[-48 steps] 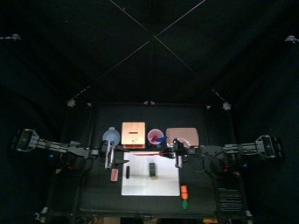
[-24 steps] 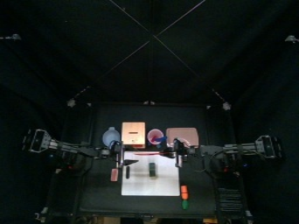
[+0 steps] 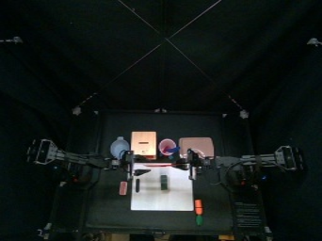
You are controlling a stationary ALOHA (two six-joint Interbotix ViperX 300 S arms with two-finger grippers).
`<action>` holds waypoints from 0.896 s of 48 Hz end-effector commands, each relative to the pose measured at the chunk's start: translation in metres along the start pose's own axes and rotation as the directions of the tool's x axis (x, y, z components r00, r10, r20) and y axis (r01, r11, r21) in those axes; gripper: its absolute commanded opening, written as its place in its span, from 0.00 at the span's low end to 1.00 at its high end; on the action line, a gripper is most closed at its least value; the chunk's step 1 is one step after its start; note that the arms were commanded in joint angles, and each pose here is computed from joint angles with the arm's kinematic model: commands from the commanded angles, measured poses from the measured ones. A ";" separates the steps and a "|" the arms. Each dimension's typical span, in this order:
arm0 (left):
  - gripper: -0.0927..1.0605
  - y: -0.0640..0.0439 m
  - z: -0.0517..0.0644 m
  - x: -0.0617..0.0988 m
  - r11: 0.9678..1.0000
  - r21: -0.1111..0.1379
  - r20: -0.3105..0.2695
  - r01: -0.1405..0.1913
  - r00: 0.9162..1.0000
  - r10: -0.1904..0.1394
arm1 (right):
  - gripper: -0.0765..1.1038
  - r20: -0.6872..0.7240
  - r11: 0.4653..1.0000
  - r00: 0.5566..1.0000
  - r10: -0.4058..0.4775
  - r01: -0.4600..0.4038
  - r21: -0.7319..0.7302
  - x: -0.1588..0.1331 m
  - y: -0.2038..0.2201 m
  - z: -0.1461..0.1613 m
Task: Cut the sushi into 4 pieces with the knife
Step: Grasp knife edge with left hand
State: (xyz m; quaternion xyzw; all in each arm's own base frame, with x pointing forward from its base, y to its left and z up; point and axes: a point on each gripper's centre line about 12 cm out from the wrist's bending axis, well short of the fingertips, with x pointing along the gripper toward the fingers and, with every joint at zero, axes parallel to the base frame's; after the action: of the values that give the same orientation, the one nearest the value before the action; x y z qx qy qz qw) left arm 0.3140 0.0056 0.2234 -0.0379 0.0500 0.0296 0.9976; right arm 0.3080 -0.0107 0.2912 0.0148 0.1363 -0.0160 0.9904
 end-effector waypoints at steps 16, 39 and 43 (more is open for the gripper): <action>0.63 0.000 0.013 0.005 1.000 0.005 0.062 -0.001 0.998 0.001 | 0.18 0.037 1.000 0.999 -0.003 0.003 0.003 -0.003 -0.001 0.009; 0.32 -0.001 0.005 0.014 0.999 0.046 0.100 0.018 0.995 -0.023 | 0.17 -0.041 0.999 0.999 -0.005 0.007 0.034 0.012 -0.002 -0.013; 0.28 -0.002 0.000 0.017 0.998 0.063 0.102 0.027 0.994 -0.033 | 0.17 -0.067 0.999 0.998 -0.003 0.006 0.036 0.015 -0.001 -0.022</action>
State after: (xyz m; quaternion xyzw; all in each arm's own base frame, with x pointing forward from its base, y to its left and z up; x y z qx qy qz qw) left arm 0.3228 0.0039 0.2082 -0.0115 0.0354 0.0169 0.9992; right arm 0.3116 -0.0125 0.2708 0.0323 0.1646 -0.0220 0.9856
